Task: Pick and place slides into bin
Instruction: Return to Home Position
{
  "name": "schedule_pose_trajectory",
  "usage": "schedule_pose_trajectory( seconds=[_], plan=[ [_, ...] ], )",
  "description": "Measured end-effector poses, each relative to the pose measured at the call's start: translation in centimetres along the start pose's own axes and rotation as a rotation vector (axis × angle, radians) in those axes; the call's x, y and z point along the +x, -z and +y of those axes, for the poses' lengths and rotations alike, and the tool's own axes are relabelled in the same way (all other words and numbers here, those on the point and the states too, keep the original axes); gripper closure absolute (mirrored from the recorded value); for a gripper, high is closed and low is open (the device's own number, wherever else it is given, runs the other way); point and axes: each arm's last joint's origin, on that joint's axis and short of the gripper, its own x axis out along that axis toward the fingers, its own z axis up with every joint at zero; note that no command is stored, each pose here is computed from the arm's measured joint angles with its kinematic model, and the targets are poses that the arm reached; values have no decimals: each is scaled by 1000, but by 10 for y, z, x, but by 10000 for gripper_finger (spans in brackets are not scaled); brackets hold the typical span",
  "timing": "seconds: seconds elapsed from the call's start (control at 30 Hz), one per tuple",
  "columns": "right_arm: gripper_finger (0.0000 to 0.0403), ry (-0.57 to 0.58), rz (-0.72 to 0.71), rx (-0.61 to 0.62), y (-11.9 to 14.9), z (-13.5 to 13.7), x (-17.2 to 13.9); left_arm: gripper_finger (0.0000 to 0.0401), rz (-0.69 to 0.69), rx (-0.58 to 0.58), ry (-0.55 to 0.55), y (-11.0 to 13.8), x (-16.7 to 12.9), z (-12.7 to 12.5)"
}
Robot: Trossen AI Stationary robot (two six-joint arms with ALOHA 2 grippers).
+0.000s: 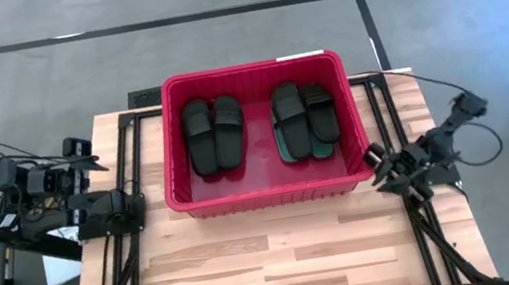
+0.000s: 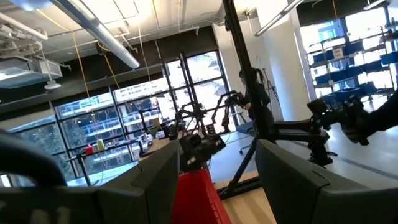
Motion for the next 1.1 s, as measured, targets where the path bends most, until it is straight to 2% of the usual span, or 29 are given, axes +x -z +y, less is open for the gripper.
schedule_pose_trajectory(
  seconds=[0.27,0.5,0.6,0.97,1.1],
  plan=[
    [344,-29,85,43,6,-26,3,202,-9,-7,-2,-1,0,0],
    [344,-69,69,-23,-4,-42,-3,202,-9,-38,-2,-1,0,0],
    [344,-44,80,-23,-6,-48,-6,202,-10,-39,-2,-1,0,0],
    [344,-44,76,-39,-13,-54,-12,202,-7,-40,-1,-1,0,0],
    [344,-11,86,-53,-16,-56,-11,202,-7,-39,-2,-1,0,0]
  ],
)
